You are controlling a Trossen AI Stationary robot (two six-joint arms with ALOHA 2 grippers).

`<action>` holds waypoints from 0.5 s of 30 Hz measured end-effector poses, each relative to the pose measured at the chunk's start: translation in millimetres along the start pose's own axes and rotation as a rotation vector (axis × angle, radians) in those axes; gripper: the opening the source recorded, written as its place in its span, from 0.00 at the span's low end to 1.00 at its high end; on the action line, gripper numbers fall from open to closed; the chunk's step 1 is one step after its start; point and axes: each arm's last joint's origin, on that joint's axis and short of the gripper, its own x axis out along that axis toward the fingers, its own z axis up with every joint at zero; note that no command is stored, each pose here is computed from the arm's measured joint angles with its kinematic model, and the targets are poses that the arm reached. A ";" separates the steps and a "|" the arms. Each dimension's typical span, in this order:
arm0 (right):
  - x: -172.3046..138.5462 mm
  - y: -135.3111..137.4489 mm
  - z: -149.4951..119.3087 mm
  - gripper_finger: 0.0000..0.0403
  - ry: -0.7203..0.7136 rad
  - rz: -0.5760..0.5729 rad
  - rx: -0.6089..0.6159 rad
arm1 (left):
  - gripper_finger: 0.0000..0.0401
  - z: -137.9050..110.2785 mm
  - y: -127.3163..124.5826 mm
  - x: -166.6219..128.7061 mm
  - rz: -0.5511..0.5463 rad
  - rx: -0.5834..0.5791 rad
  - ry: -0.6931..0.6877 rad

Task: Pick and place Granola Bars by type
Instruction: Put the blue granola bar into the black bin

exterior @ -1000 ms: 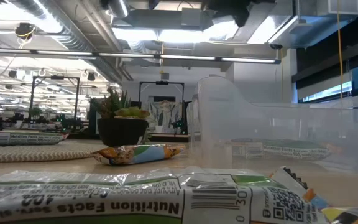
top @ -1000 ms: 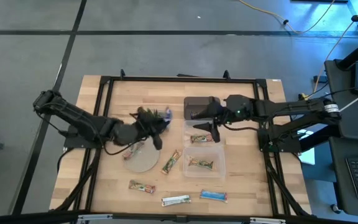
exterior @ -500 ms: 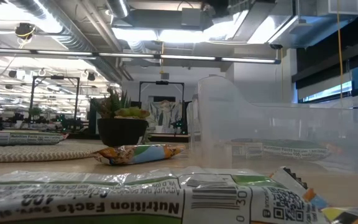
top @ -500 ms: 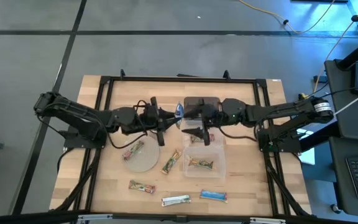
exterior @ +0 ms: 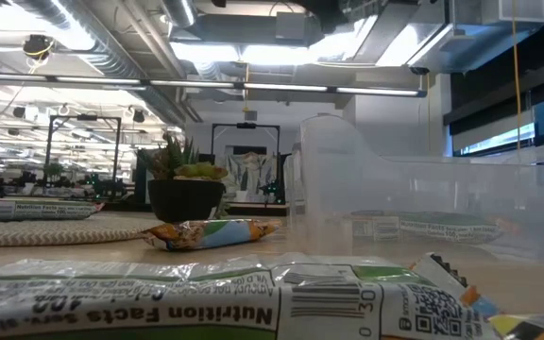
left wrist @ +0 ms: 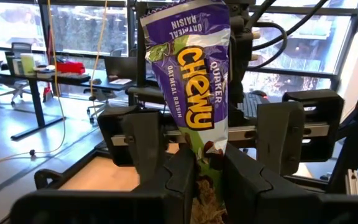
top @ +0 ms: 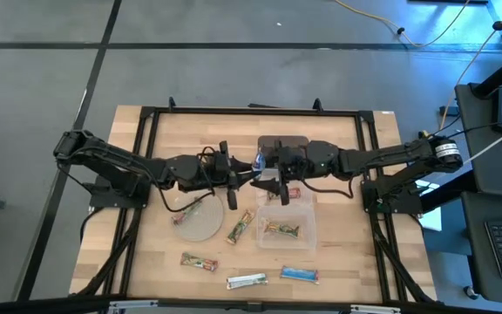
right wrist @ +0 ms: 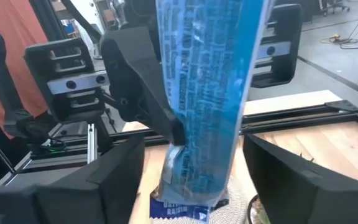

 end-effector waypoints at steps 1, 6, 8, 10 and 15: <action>-0.1 0.0 0.0 0.66 0.000 0.000 0.002 | 0.15 0.0 0.1 0.0 0.001 0.000 0.000; -0.6 -0.1 0.4 0.50 0.001 -0.001 0.001 | 0.15 0.6 0.2 -0.4 0.004 0.000 -0.002; -0.6 -0.1 0.4 0.44 0.001 -0.001 -0.001 | 0.15 0.6 0.3 -0.4 0.005 0.001 -0.002; -0.6 0.0 0.3 0.40 0.001 -0.001 -0.001 | 0.16 0.6 0.3 -0.4 0.005 0.004 -0.002; -0.6 -0.2 -0.4 0.33 0.008 -0.003 -0.003 | 0.19 0.7 1.0 -0.4 0.031 0.034 -0.004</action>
